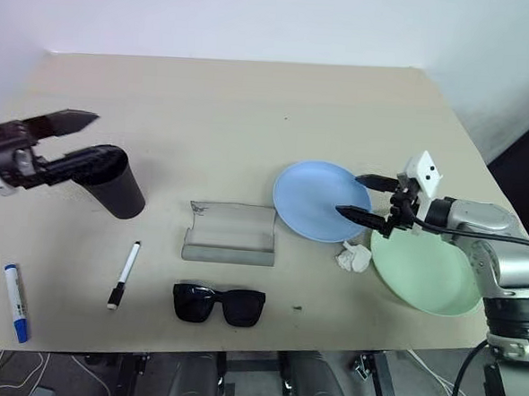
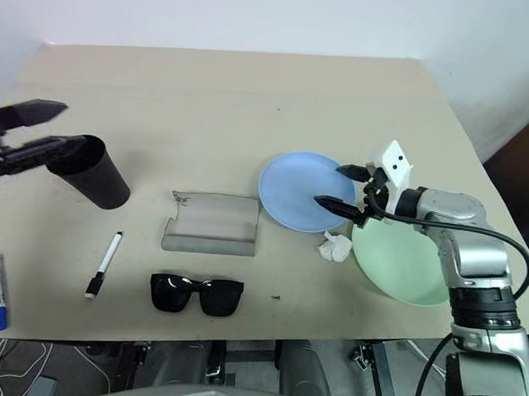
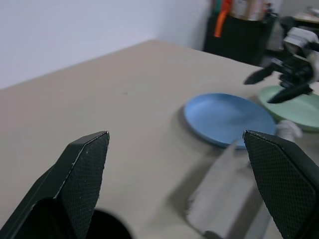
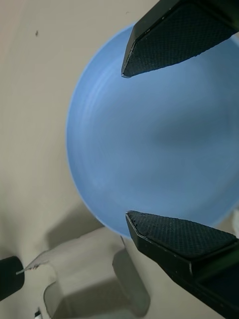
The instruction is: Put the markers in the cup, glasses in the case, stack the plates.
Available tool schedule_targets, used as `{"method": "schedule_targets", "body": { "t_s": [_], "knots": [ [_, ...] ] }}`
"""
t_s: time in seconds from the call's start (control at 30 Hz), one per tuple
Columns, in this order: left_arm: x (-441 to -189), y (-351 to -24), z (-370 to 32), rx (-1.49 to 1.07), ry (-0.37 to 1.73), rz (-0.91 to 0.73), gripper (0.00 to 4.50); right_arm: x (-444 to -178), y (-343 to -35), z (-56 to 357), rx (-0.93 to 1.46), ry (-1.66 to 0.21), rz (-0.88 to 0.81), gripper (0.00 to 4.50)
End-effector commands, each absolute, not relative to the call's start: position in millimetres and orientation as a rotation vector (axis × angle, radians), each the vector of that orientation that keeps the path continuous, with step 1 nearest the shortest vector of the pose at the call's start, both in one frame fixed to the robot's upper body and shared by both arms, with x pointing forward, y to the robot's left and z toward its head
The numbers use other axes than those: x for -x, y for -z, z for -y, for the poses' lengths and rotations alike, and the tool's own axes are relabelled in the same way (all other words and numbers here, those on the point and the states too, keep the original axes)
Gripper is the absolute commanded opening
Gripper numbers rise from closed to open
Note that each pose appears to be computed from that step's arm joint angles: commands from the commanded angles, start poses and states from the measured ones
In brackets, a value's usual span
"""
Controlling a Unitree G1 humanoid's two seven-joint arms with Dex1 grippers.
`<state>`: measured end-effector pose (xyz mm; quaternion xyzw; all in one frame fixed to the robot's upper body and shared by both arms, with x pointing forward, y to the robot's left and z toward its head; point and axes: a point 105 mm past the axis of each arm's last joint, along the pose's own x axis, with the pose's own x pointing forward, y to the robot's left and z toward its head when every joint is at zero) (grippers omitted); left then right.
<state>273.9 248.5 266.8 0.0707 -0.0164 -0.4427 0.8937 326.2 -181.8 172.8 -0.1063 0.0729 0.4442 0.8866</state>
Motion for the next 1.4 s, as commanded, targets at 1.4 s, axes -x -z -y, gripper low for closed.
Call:
{"method": "schedule_targets", "body": {
  "t_s": [1.4],
  "knots": [
    [-288.0,-137.2,-137.9,-0.302,1.318,0.006,4.49,-250.1,-188.7,268.2,0.231,-0.619,-0.322,4.5]
  ]
}}
